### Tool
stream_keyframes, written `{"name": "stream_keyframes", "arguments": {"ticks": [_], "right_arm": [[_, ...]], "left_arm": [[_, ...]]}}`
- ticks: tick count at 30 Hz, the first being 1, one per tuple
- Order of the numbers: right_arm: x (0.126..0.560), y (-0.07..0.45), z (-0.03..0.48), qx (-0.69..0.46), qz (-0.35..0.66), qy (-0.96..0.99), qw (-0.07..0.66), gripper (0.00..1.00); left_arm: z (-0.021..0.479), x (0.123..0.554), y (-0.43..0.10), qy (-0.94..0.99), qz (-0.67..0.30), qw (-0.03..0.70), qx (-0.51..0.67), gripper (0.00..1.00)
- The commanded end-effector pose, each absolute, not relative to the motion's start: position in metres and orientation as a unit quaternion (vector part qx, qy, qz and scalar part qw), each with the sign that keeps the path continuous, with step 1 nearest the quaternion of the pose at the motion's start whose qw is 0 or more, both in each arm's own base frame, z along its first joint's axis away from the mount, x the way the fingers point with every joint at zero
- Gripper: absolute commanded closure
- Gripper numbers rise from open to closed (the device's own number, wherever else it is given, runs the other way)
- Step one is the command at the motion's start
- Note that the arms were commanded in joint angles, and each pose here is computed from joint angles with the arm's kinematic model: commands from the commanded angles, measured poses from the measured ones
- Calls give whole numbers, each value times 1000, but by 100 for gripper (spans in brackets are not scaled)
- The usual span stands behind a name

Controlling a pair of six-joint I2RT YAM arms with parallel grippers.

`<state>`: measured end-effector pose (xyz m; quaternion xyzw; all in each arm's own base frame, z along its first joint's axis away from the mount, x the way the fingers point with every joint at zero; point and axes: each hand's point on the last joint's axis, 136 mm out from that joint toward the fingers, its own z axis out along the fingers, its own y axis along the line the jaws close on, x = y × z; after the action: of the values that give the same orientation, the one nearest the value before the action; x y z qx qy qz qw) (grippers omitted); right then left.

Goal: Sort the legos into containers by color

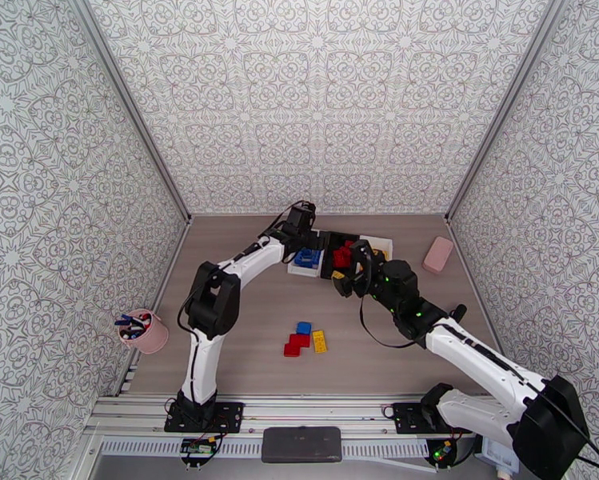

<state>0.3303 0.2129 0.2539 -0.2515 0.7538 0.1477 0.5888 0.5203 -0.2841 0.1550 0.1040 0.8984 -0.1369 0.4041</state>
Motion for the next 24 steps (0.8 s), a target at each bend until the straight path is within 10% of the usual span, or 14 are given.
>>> {"name": "stream_keyframes", "arguments": {"ticks": [1,24], "right_arm": [[330,208,268,-235,152,748,601,0],[296,198,187,-98,186,898,386,10]], "left_arm": [[204,501,-283,876,-147,445,113,2],[217,275,-253,786,-207,444,377,0]]}}
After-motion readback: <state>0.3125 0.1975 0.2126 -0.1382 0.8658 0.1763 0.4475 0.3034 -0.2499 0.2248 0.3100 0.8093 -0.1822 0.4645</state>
